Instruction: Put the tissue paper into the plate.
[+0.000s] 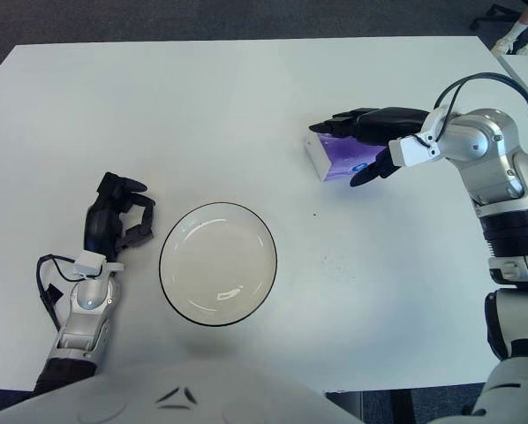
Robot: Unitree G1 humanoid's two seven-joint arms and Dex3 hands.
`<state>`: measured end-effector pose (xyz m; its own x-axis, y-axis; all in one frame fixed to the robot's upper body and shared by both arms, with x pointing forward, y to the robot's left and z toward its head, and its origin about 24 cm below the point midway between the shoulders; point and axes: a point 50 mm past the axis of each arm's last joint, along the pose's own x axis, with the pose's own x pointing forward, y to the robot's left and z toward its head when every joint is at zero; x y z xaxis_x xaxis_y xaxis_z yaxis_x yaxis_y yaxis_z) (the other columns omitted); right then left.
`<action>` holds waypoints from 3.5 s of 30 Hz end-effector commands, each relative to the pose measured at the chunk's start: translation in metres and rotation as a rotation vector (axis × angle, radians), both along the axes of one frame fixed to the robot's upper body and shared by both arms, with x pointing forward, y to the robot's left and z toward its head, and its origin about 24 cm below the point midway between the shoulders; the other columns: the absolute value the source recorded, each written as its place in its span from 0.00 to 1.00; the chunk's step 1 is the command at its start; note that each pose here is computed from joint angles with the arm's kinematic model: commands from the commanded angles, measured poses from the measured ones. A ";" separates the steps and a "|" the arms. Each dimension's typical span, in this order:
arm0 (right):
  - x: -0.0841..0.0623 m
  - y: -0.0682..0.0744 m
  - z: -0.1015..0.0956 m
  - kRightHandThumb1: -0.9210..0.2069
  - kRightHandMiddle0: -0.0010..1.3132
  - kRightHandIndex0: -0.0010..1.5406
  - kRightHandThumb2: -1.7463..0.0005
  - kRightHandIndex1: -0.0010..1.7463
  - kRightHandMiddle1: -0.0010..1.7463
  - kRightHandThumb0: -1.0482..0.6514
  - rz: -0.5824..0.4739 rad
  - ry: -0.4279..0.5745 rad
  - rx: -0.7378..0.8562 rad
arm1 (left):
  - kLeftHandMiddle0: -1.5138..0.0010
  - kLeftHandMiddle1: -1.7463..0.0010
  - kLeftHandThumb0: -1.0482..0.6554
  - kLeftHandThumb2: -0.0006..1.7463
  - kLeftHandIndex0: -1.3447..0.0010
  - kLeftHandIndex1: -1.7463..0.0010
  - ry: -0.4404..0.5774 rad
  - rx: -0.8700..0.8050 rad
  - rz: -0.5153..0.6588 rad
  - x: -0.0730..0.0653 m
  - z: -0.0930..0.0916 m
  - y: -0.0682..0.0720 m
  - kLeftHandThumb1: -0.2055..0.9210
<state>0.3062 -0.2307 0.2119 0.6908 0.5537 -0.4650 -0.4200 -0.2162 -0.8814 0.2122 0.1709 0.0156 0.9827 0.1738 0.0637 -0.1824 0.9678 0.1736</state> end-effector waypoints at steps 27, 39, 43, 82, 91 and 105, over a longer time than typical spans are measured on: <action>0.019 0.013 -0.015 0.33 0.00 0.00 0.70 0.00 0.00 0.03 0.022 0.113 -0.083 | 0.59 0.18 0.61 0.58 0.76 0.00 0.223 -0.065 0.047 -0.029 -0.043 -0.002 0.62; 0.026 0.012 -0.013 0.35 0.00 0.00 0.68 0.00 0.00 0.03 0.030 0.034 -0.069 | 0.60 0.18 0.61 0.57 0.77 0.00 0.224 -0.082 0.060 -0.030 -0.043 -0.003 0.63; 0.028 0.014 -0.013 0.35 0.00 0.00 0.67 0.00 0.00 0.03 0.029 0.017 -0.068 | 0.60 0.17 0.61 0.57 0.77 0.00 0.228 -0.078 0.065 -0.030 -0.043 -0.003 0.64; 0.041 0.006 0.008 0.31 0.00 0.00 0.67 0.00 0.00 0.01 -0.005 -0.231 0.001 | 0.59 0.17 0.61 0.59 0.77 0.00 0.213 -0.053 0.061 -0.031 -0.041 -0.001 0.62; 0.042 0.004 0.011 0.22 0.00 0.00 0.72 0.00 0.00 0.00 0.003 -0.263 0.007 | 0.58 0.17 0.61 0.60 0.76 0.00 0.212 -0.041 0.057 -0.031 -0.041 -0.001 0.60; 0.048 0.014 -0.027 0.22 0.00 0.00 0.75 0.00 0.00 0.00 -0.015 -0.099 0.021 | 0.57 0.18 0.61 0.61 0.75 0.00 0.207 -0.059 0.054 -0.030 -0.041 -0.001 0.59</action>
